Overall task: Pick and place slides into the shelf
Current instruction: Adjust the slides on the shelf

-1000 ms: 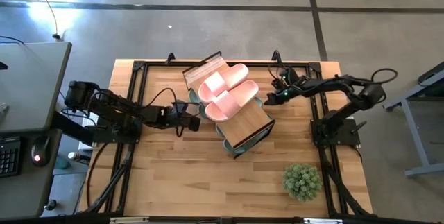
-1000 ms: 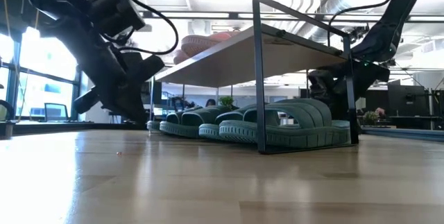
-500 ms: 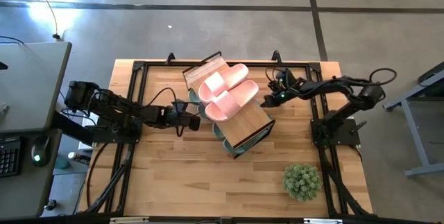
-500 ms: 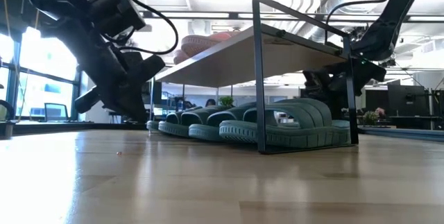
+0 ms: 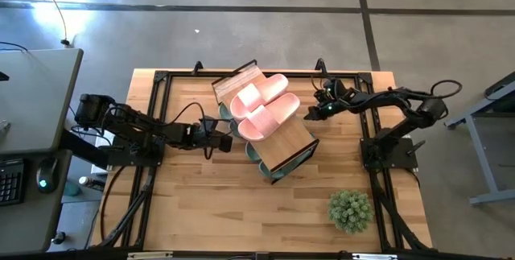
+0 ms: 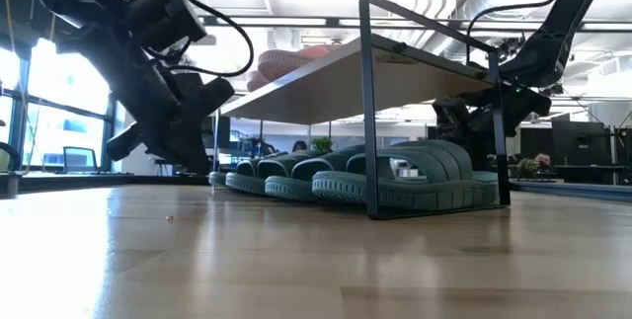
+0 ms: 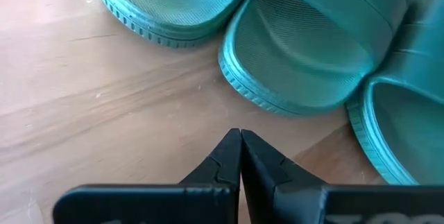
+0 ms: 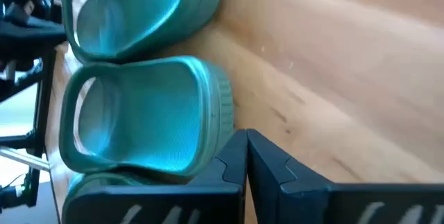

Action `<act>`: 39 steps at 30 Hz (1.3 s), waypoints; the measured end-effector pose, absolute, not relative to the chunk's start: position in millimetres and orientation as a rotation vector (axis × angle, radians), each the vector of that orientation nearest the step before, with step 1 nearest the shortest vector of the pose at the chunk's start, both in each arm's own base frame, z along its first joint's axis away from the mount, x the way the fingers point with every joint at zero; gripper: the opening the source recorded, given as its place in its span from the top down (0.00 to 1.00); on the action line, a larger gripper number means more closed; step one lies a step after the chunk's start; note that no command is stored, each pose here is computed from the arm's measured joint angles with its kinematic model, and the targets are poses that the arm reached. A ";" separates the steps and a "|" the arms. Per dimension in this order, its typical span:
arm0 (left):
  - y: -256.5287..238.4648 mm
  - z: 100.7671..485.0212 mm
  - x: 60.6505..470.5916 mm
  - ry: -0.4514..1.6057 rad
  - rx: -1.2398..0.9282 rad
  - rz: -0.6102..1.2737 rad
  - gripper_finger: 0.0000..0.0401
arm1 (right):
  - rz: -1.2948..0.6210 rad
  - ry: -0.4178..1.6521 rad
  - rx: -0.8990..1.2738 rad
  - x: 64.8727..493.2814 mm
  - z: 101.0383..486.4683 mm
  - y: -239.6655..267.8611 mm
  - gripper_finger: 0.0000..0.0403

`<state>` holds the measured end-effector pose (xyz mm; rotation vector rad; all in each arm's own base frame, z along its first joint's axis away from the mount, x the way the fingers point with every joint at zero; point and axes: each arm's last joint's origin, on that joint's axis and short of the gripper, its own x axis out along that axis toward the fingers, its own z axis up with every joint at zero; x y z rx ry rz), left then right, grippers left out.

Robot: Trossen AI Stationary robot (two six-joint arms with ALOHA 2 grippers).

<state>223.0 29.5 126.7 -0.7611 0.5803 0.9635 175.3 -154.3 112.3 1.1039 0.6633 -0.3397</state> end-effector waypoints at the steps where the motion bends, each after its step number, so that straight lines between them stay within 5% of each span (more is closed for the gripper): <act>1: 28.2 126.8 223.1 0.578 -0.756 0.962 1.00 | -0.347 0.654 1.103 173.5 113.5 -156.2 1.00; 14: 2.8 173.0 211.8 0.268 -0.584 0.975 1.00 | -0.461 0.398 0.977 143.3 168.4 -172.0 1.00; 22: 10.7 218.6 213.2 0.193 -0.401 0.974 1.00 | -0.338 0.262 0.833 159.7 247.1 -192.9 1.00; 28: 17.8 231.3 213.4 0.201 -0.346 0.973 1.00 | -0.391 0.369 0.716 168.8 296.2 -210.7 1.00; 39: 19.4 229.6 212.7 0.235 -0.333 0.962 1.00 | -0.288 0.569 0.703 223.7 293.6 -259.0 1.00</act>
